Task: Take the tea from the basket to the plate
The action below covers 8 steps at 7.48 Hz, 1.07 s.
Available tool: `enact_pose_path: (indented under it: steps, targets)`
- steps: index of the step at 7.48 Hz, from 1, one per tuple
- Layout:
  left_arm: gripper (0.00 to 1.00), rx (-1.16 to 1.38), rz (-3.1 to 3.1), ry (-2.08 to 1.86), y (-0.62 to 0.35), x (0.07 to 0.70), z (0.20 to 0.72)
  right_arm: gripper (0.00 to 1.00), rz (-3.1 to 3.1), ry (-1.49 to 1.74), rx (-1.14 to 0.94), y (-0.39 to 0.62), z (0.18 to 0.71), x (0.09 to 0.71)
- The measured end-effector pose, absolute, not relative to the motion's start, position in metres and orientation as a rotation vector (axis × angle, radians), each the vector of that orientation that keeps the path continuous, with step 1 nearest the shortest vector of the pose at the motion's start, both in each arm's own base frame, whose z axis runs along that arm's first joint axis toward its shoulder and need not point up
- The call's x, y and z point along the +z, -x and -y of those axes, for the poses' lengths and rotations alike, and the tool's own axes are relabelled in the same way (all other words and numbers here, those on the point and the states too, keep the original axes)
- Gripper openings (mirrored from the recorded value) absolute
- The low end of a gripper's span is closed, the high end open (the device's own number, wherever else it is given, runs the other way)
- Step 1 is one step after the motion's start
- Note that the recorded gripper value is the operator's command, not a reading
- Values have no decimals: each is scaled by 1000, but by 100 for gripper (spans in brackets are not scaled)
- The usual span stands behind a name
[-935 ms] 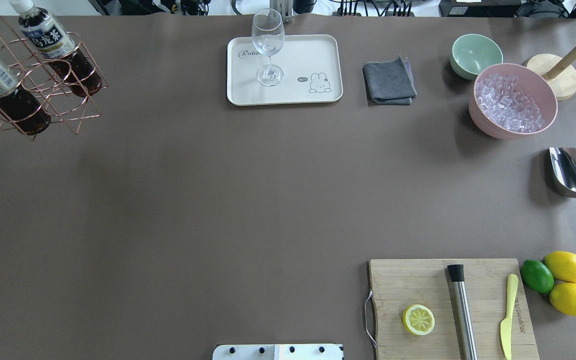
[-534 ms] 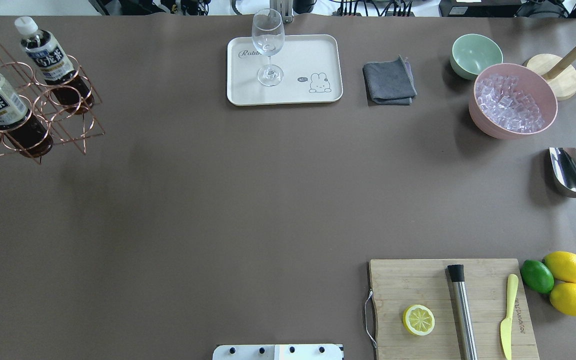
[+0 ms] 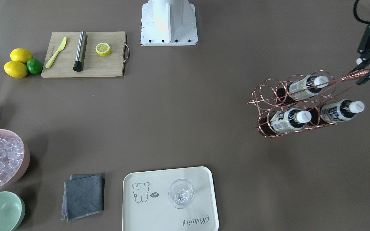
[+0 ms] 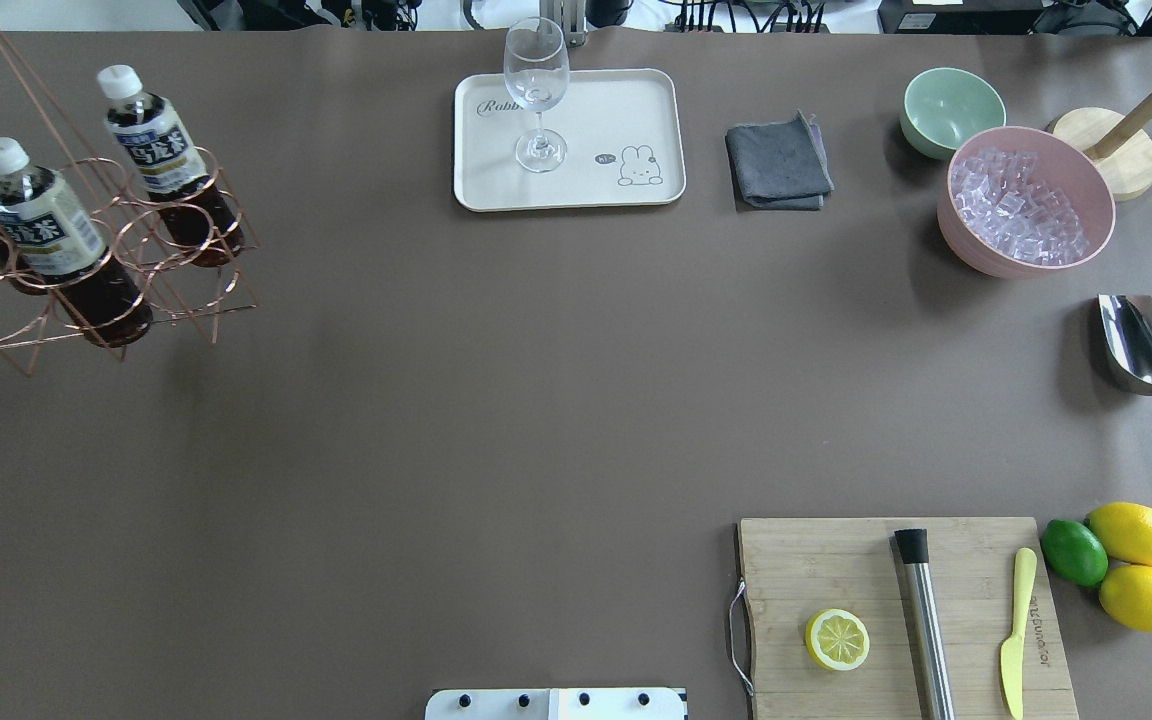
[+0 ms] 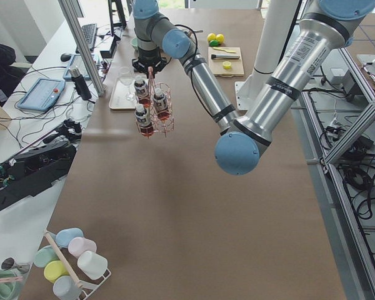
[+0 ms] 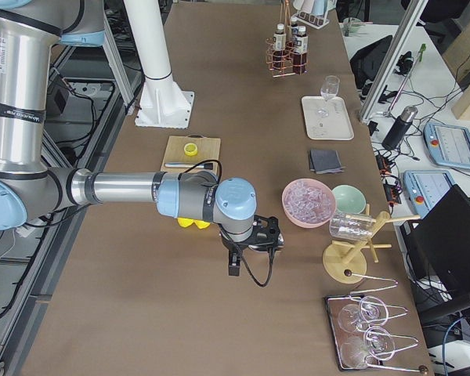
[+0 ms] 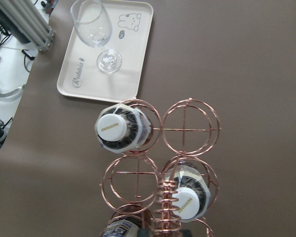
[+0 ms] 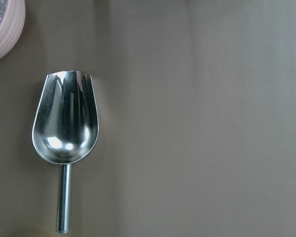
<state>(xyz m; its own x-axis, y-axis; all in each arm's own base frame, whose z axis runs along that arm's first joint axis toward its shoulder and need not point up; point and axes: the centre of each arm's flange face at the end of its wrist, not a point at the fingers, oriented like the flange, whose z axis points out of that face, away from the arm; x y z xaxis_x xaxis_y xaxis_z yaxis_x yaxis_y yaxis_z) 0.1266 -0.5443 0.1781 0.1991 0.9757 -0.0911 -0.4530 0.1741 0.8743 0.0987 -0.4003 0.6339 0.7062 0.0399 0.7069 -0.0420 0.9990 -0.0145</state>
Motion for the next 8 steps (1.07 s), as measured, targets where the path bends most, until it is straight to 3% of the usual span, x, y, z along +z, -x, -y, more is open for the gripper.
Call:
enact_pose_path:
  steps: [5,8]
  targets:
    - [0,1245,-863,-860,-258,111,499,100,876,5,148,-72,413,577]
    - [0,1265,-917,-895,-290,97,477,100,911,38,254,-17,470,495]
